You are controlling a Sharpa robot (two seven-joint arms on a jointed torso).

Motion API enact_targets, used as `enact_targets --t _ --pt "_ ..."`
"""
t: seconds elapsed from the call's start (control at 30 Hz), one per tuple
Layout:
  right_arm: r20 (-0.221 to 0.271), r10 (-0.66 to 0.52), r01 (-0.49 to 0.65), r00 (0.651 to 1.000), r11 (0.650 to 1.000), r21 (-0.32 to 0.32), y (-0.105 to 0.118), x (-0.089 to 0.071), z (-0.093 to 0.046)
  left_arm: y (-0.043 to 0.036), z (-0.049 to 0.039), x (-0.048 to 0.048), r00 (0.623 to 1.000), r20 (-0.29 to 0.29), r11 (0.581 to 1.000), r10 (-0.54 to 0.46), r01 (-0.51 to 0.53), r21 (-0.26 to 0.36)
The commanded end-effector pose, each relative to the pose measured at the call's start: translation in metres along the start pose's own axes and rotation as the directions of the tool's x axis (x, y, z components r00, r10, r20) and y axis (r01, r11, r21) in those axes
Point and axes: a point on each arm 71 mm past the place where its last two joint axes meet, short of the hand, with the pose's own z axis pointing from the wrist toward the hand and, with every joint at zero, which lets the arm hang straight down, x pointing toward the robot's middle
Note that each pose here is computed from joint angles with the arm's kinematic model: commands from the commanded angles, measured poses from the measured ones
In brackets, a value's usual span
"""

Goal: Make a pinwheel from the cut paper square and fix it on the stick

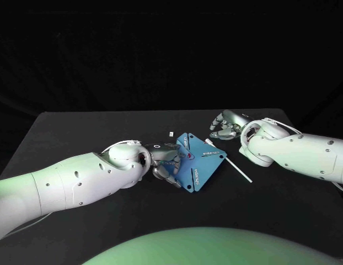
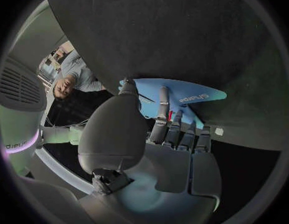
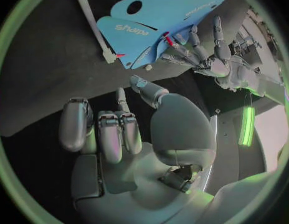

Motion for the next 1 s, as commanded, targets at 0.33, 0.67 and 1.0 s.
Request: enact_targets --t 0.33,0.67,1.0 --pt "-0.137 0.278 -0.249 0.951 0.948 0.197 -0.013 0.009 0.025 -0.0003 -0.0006 0.0014 1.000 -0.024 1.000 -0.009 0.009 -0.003" --pt "-0.251 0.301 -0.237 0.920 0.938 0.255 0.000 0.023 0.050 -0.0004 0.0004 0.0022 0.999 -0.037 1.000 -0.012 0.012 -0.002" --pt "-0.295 0.290 -0.208 0.911 0.937 0.280 0.007 0.031 0.061 -0.0001 0.0005 0.0025 0.999 -0.043 1.000 -0.015 0.015 -0.004"
